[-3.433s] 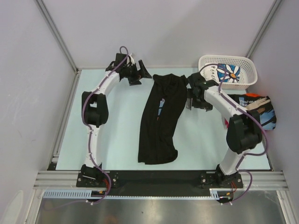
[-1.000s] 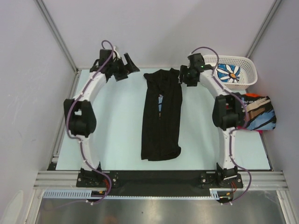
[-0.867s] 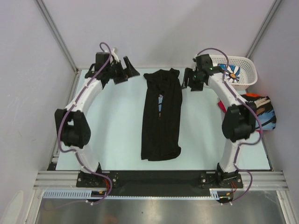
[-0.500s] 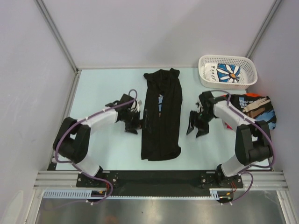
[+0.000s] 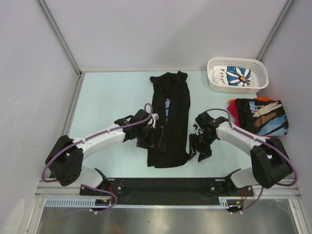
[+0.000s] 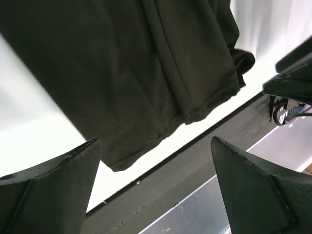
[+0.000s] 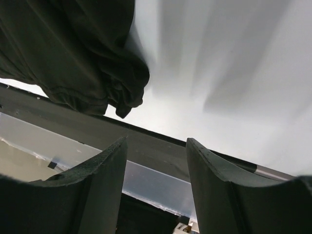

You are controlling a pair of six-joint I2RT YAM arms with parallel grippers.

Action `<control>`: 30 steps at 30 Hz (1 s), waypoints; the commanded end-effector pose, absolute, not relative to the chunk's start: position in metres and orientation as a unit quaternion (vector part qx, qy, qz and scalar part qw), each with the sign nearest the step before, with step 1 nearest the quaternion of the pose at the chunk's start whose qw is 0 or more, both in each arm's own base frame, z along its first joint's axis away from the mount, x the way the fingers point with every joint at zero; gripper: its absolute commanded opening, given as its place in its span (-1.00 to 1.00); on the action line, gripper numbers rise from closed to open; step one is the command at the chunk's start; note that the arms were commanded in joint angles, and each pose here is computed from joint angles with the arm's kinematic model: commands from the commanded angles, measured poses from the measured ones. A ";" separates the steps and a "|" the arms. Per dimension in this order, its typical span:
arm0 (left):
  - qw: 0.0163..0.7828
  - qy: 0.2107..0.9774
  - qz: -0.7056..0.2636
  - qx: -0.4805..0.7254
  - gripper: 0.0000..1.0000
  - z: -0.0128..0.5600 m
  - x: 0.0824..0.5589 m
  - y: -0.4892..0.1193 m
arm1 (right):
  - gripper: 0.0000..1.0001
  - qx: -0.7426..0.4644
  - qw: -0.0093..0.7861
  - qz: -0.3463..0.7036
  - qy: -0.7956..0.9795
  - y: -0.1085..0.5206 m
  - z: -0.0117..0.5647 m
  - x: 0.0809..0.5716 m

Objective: Fold and stack the t-shirts
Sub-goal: Grab the bottom of the folded rectangular tshirt with both arms

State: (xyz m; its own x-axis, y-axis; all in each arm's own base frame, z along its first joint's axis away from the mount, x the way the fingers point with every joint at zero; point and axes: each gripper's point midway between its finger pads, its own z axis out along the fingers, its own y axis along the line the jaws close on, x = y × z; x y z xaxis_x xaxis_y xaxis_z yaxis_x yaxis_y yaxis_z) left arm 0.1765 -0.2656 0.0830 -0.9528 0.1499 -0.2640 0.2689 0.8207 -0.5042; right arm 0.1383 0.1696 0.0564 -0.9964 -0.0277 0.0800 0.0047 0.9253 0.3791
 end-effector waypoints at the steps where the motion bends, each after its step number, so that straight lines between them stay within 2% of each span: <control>1: 0.106 0.950 -0.272 0.111 0.99 0.078 0.167 -0.274 | 0.12 0.003 0.030 -0.197 -0.980 0.181 0.049 0.139; 8: 0.096 0.951 -0.269 0.120 0.99 0.075 0.159 -0.278 | 0.10 0.015 -0.002 -0.188 -0.982 0.194 0.044 0.161; 18: 0.091 0.954 -0.253 0.131 0.99 0.070 0.162 -0.277 | -0.04 0.039 -0.006 -0.173 -0.984 0.209 0.036 0.191; 20: 0.093 0.953 -0.253 0.136 0.99 0.072 0.164 -0.279 | -0.23 0.045 0.007 -0.170 -0.984 0.211 0.029 0.188; 23: 0.094 0.955 -0.245 0.139 0.99 0.072 0.167 -0.279 | -0.90 0.048 0.035 -0.161 -0.985 0.208 0.020 0.179; 24: 0.092 0.956 -0.241 0.140 0.99 0.072 0.166 -0.277 | -1.00 0.051 0.042 -0.157 -0.985 0.206 0.018 0.176; 30: 0.098 0.957 -0.229 0.146 0.99 0.074 0.171 -0.276 | -1.00 0.056 0.071 -0.111 -0.990 0.184 0.031 0.160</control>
State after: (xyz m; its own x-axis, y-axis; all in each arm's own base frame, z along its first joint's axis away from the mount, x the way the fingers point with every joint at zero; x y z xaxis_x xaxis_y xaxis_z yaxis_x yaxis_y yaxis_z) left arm 0.1616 -0.2706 0.0631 -0.9541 0.2152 -0.2081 0.2864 0.8586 -0.4252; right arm 0.1731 0.1997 0.0172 -0.9914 -0.1002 0.0837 -0.0718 0.9539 0.2915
